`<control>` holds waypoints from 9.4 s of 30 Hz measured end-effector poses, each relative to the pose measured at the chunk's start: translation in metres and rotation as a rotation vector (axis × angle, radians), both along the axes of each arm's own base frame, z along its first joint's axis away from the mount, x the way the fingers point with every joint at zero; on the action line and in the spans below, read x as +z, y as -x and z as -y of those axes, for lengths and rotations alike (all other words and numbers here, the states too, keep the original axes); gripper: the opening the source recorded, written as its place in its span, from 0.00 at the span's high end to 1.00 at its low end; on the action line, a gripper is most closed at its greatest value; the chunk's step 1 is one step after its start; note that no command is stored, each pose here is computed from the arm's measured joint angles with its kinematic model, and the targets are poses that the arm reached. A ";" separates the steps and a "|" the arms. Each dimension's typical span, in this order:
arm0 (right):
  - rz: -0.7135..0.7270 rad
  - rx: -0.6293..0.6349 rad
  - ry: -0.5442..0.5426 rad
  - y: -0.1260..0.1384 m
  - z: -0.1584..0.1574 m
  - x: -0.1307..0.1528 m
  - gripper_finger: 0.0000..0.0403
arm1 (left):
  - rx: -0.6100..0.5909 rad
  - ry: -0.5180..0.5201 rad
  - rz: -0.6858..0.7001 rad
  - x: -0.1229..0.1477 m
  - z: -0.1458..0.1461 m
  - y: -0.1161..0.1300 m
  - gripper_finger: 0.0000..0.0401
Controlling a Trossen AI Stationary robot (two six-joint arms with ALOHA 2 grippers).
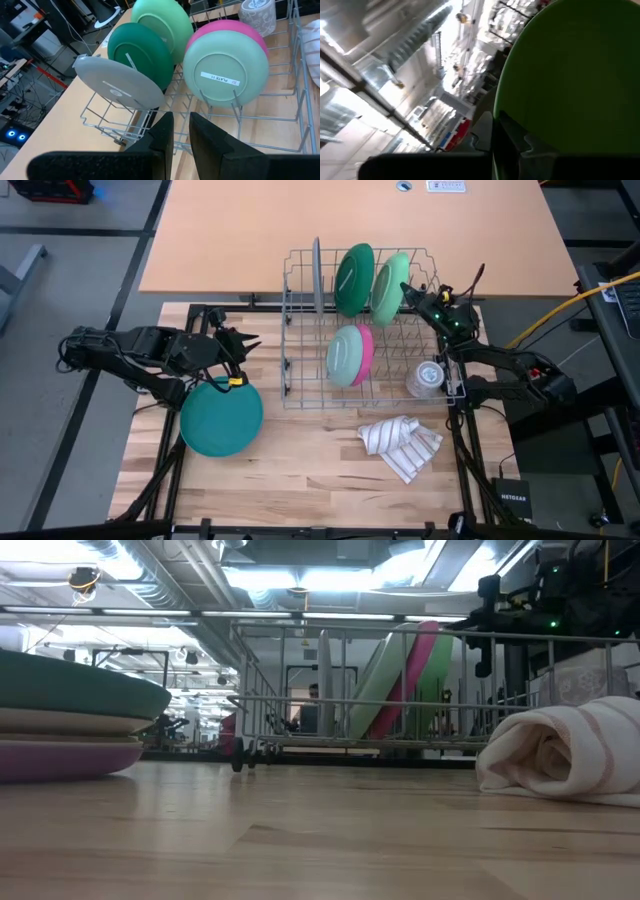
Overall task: Sort dishes
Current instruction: Put the green plate in the dish rack
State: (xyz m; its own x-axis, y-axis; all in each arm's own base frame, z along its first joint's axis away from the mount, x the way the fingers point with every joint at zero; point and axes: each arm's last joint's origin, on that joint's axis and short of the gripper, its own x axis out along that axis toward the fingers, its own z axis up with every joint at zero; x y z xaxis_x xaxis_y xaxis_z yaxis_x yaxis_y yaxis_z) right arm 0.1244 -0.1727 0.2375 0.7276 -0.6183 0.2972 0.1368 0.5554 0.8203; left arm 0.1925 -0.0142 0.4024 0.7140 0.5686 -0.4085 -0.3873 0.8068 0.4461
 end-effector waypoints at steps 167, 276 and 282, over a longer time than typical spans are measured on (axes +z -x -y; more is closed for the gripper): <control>-0.317 0.445 0.510 -0.032 0.053 0.037 0.98 | 0.063 0.113 0.102 0.001 0.000 -0.001 0.87; -0.510 0.075 -0.094 -0.012 0.042 0.028 0.65 | 0.078 0.114 0.030 -0.005 -0.001 0.004 0.87; -0.421 0.065 -0.077 -0.018 0.053 0.027 0.66 | 0.078 0.114 0.030 -0.005 -0.001 0.004 0.87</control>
